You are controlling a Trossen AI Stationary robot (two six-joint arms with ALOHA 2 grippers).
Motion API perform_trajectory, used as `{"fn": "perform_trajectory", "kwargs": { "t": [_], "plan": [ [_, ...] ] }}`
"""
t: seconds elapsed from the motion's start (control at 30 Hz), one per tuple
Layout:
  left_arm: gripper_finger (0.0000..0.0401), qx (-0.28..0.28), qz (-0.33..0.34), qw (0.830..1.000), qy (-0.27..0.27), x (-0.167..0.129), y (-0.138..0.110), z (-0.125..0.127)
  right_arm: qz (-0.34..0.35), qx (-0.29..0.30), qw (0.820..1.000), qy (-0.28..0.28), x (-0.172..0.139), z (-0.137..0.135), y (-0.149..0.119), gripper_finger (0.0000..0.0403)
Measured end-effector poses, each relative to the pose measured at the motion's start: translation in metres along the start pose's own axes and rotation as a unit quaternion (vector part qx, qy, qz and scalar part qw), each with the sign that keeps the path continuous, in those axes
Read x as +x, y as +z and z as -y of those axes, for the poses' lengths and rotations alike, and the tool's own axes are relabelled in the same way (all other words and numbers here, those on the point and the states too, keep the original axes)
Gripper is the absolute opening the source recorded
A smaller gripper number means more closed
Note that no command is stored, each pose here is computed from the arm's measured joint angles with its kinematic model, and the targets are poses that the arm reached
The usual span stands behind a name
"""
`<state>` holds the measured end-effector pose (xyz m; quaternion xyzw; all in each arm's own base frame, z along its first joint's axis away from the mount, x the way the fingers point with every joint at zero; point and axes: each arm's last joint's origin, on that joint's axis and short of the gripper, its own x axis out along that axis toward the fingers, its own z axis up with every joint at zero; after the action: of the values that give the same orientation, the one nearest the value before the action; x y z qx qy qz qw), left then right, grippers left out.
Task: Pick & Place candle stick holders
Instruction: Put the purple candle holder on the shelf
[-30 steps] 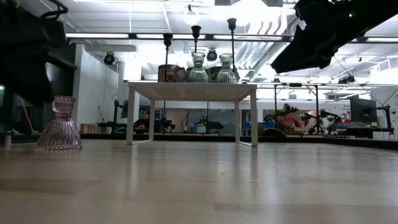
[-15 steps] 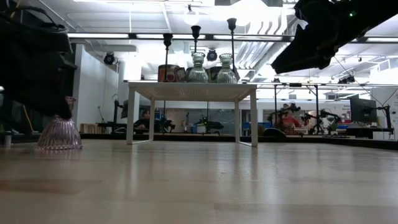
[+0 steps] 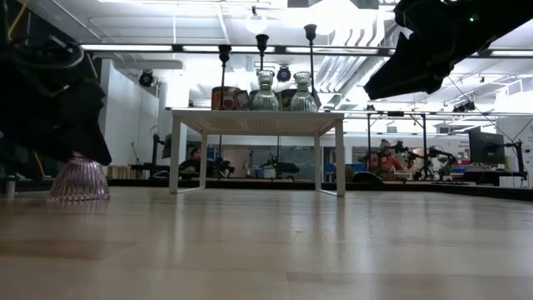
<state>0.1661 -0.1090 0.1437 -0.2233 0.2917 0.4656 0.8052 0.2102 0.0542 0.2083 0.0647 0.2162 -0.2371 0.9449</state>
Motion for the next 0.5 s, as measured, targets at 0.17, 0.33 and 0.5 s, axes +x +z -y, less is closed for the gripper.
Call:
{"fn": "perform_trajectory", "kwargs": {
  "t": [0.17,0.33,0.5],
  "plan": [
    [0.0352,-0.013,0.008,1.000,0.011,0.0045,-0.0051,0.0009,0.000,0.000,1.000,0.000,0.0000,0.0000,0.0000,0.0178],
    [0.0299,-0.019,0.012,1.000,0.012,0.0053,-0.0058,0.0011,0.000,0.000,1.000,0.000,0.0000,0.0000,0.0000,0.0178],
    [0.0248,-0.019,0.027,0.999,0.007,0.0053,-0.0049,0.0014,0.000,0.000,1.000,0.000,0.0000,0.0000,0.0000,0.0178]
  ]
}}
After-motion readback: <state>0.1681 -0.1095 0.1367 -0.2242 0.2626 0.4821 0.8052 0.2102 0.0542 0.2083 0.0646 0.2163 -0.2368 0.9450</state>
